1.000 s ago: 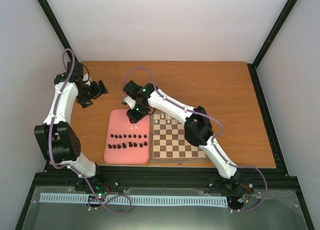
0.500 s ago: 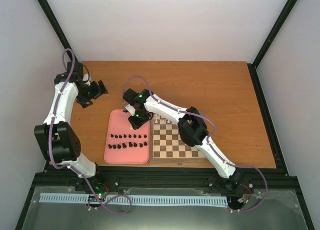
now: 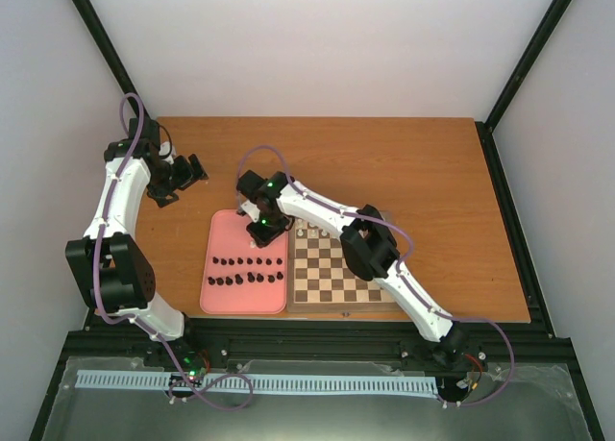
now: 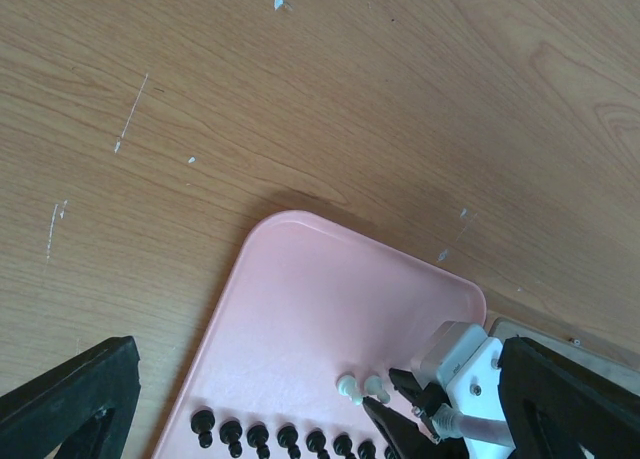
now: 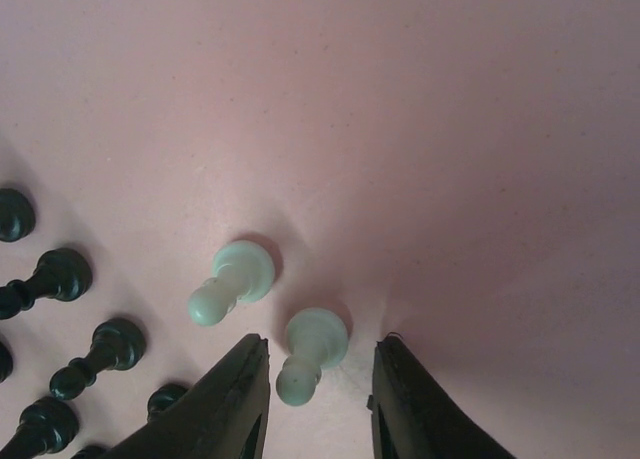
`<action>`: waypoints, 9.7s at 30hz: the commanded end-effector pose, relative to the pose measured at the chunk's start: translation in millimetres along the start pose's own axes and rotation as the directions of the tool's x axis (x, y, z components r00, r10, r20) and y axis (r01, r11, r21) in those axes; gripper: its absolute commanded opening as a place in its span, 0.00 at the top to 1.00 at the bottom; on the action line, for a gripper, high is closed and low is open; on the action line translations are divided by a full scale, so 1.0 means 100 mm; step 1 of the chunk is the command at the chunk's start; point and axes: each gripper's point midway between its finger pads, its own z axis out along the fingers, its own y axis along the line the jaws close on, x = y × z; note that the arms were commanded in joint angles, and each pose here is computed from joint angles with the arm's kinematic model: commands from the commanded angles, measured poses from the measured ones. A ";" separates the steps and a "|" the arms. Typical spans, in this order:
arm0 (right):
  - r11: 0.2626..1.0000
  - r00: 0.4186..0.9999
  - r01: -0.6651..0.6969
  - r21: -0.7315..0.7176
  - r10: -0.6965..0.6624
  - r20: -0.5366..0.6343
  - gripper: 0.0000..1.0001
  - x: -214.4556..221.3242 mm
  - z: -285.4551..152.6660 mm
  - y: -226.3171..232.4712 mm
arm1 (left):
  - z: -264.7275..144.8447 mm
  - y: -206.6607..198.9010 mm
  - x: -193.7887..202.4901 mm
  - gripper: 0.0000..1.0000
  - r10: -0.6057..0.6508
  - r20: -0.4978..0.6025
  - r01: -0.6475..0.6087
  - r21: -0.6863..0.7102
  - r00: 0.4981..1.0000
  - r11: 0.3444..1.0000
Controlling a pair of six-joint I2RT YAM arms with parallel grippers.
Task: Set up the chess pieces on the board
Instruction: Pick up the chess piece from the storage box, then place the chess piece on the chessboard, then pick up the chess piece from the storage box, then place the chess piece on the chessboard.
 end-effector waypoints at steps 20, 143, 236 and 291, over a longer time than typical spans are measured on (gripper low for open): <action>0.996 0.993 -0.004 0.084 -0.006 0.117 0.93 -0.19 -0.60 -0.12 | -0.15 -0.06 -0.04 0.00 0.027 0.034 -0.027 0.014 0.999 1.000; 0.956 0.941 -0.237 0.171 0.182 0.286 0.54 0.48 -1.86 -0.82 | -0.09 -0.09 -0.10 0.00 0.006 0.032 -0.007 0.020 0.999 1.000; 0.824 0.835 -0.519 0.227 0.431 0.344 0.96 1.45 -2.08 -1.50 | -0.11 -0.05 0.06 0.00 0.003 0.016 -0.003 0.032 1.000 0.999; 0.726 0.761 -0.649 0.229 0.621 0.187 0.95 2.11 -1.26 -2.11 | -0.04 -0.02 0.01 0.00 0.009 -0.002 -0.009 0.006 1.000 1.000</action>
